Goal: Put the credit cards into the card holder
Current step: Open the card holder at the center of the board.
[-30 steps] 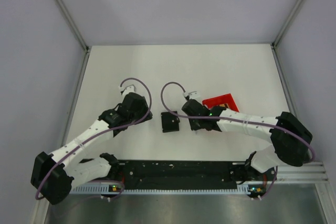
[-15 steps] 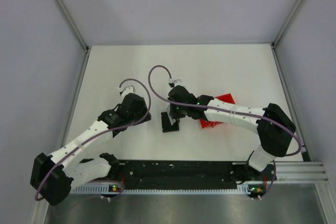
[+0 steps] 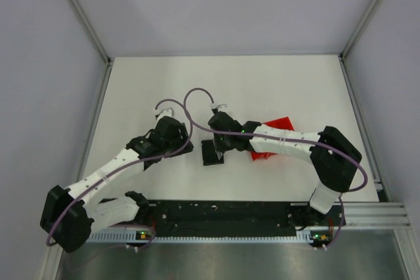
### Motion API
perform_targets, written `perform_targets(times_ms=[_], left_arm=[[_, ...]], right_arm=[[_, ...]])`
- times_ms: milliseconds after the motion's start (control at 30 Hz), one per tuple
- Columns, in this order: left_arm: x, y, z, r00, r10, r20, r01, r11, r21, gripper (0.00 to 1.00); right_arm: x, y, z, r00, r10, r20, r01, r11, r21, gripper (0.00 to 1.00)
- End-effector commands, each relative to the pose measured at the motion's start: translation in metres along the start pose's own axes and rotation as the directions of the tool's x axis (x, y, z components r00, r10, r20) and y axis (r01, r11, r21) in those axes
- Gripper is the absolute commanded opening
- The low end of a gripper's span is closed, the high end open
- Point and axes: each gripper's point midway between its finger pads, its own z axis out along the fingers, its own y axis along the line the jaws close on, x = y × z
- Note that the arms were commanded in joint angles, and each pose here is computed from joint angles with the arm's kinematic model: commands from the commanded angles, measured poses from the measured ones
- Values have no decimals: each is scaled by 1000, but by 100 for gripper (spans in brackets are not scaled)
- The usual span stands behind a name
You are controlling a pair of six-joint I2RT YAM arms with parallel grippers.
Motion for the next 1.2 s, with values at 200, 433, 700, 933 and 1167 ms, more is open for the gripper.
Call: perform_targets(times_ms=[200,433,700,933,1167], left_arm=[[6,-13,11,999,38,-32,-36,997,64,64],[12,-11,16,997,51,-52,-48,997,58,63],[22,-18,24,994,66,-91,-56,993,108,62],[40,-27,34,983,80,-165,-53,985,165,59],[53,-21,45,973,77,-216,-46,988,145,39]], right_arm=[[-4,-30,-9,999,32,34,-34,998,57,0],[-3,-40,-9,998,55,30,-56,997,56,0],[6,-35,3,994,109,-7,-109,994,-14,0],[10,-32,8,989,147,-31,-149,986,-68,0],[17,-35,11,982,182,-54,-186,978,-94,0]])
